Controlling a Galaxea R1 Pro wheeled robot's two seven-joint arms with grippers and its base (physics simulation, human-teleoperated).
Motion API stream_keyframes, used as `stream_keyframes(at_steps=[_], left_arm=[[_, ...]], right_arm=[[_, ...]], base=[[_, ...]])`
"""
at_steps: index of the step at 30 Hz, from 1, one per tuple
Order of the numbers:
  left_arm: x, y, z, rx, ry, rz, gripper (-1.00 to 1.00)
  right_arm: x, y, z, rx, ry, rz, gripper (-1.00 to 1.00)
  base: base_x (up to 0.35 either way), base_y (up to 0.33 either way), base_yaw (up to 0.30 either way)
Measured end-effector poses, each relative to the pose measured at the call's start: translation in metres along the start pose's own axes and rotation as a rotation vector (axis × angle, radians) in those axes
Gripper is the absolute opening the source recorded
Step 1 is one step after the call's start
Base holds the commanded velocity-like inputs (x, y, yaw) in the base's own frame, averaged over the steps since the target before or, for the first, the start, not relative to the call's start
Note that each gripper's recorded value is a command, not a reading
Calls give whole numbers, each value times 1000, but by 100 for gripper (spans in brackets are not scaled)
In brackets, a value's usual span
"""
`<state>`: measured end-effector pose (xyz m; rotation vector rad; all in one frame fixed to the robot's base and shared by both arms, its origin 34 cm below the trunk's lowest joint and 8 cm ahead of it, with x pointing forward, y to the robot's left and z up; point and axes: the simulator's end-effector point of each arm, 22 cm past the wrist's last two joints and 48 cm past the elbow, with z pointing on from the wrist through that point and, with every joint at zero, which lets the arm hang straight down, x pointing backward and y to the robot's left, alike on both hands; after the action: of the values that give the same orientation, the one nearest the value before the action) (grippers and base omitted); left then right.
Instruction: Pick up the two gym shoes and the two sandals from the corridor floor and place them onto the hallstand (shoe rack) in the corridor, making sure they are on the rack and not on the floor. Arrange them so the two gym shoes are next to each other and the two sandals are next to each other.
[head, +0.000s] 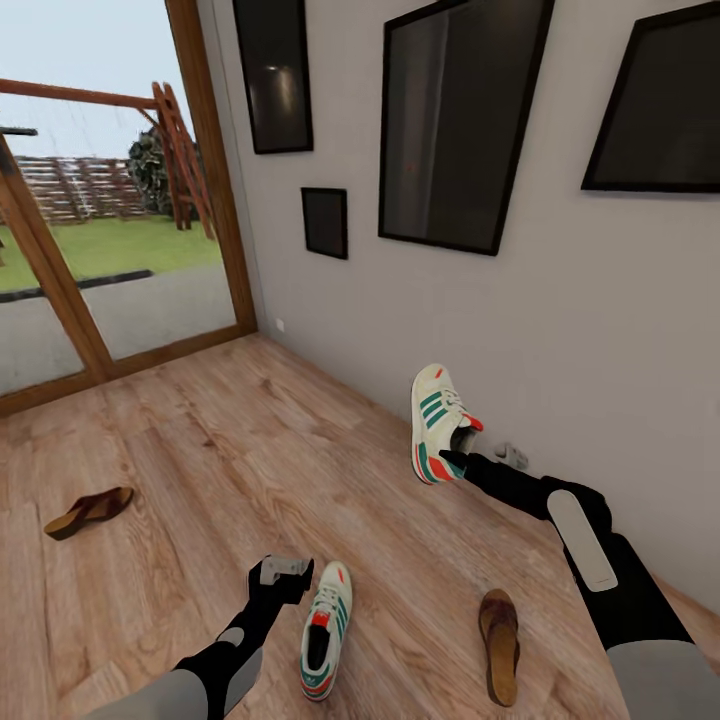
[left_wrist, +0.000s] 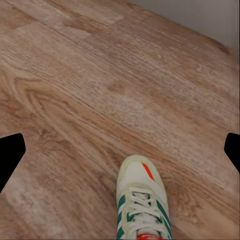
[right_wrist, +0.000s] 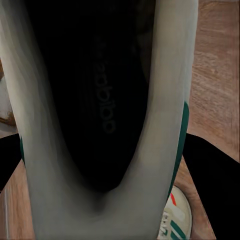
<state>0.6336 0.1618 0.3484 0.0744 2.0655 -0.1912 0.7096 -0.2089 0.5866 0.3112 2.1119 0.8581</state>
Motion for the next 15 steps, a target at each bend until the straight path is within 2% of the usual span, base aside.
stream_keyframes(at_steps=[4, 15], left_arm=[[9, 1, 2, -1, 0, 0, 100], [37, 3, 8, -2, 3, -1, 100]], right_arm=[[7, -6, 2, 0, 0, 0, -100], [28, -24, 9, 3, 3, 2, -100]], base=[[0, 0, -226], [0, 0, -25]])
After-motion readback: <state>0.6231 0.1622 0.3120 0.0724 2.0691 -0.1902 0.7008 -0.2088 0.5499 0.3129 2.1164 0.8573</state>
